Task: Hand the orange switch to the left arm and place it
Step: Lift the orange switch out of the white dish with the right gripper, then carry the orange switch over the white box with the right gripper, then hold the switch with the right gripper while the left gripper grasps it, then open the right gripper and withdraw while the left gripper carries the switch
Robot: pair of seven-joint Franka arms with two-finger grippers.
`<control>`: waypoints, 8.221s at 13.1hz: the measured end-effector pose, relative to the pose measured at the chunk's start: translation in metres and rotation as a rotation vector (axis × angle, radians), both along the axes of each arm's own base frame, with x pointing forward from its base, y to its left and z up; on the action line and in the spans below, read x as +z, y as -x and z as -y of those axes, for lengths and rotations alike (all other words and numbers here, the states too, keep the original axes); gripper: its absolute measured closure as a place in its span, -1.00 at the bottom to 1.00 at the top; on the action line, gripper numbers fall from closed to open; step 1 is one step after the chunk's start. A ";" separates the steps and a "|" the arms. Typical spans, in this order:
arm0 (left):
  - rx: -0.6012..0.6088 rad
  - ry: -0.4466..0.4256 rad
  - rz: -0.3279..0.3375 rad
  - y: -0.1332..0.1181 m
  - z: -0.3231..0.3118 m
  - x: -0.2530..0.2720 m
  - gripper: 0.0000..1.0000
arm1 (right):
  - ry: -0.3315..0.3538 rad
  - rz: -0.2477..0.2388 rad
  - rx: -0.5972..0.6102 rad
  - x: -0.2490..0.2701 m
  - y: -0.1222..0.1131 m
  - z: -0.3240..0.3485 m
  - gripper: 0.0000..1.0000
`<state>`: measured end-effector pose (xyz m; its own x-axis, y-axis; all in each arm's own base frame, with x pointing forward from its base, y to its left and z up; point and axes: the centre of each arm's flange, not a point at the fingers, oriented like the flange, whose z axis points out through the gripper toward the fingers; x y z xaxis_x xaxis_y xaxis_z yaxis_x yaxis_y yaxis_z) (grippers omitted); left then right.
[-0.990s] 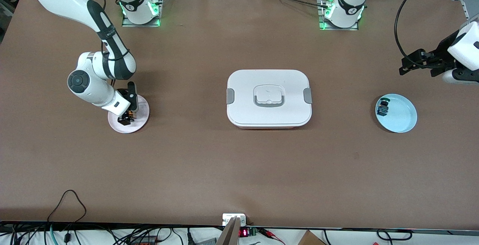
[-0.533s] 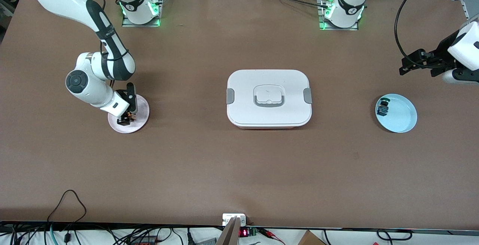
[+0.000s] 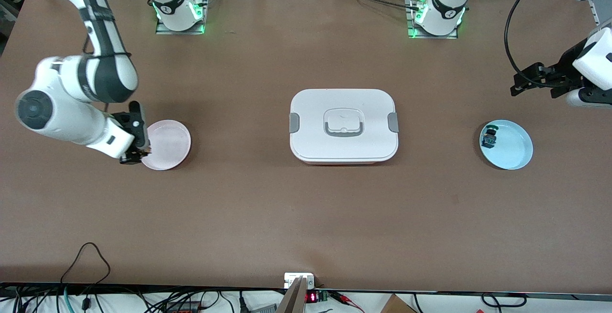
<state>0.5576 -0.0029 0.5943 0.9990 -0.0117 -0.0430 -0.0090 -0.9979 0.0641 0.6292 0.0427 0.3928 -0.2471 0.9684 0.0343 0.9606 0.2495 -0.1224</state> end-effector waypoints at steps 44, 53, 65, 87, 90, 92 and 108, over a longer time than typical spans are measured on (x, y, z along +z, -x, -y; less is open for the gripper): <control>-0.009 0.117 -0.118 0.011 0.019 0.006 -1.00 | -1.501 -0.389 -0.477 0.051 0.061 -0.406 -0.44; -0.014 0.504 -0.407 0.008 0.052 -0.038 -1.00 | -1.478 -0.179 -0.459 0.060 0.103 -0.466 -0.44; 0.034 1.277 -0.411 -0.064 0.100 -0.127 -1.00 | -1.481 -0.045 -0.384 0.059 0.100 -0.476 -0.44; -0.070 1.447 -0.217 -0.018 0.183 -0.141 0.31 | -1.490 -0.048 -0.384 0.060 0.104 -0.486 -0.44; -0.068 1.448 -0.216 -0.018 0.181 -0.142 0.31 | -1.491 -0.050 -0.385 0.060 0.103 -0.488 -0.44; -0.062 1.448 -0.211 -0.019 0.177 -0.142 0.31 | -1.489 -0.046 -0.393 0.059 0.100 -0.485 -0.56; -0.433 0.835 -0.410 0.005 0.121 -0.133 0.31 | -1.404 -0.392 -0.043 0.120 0.002 -0.098 -1.00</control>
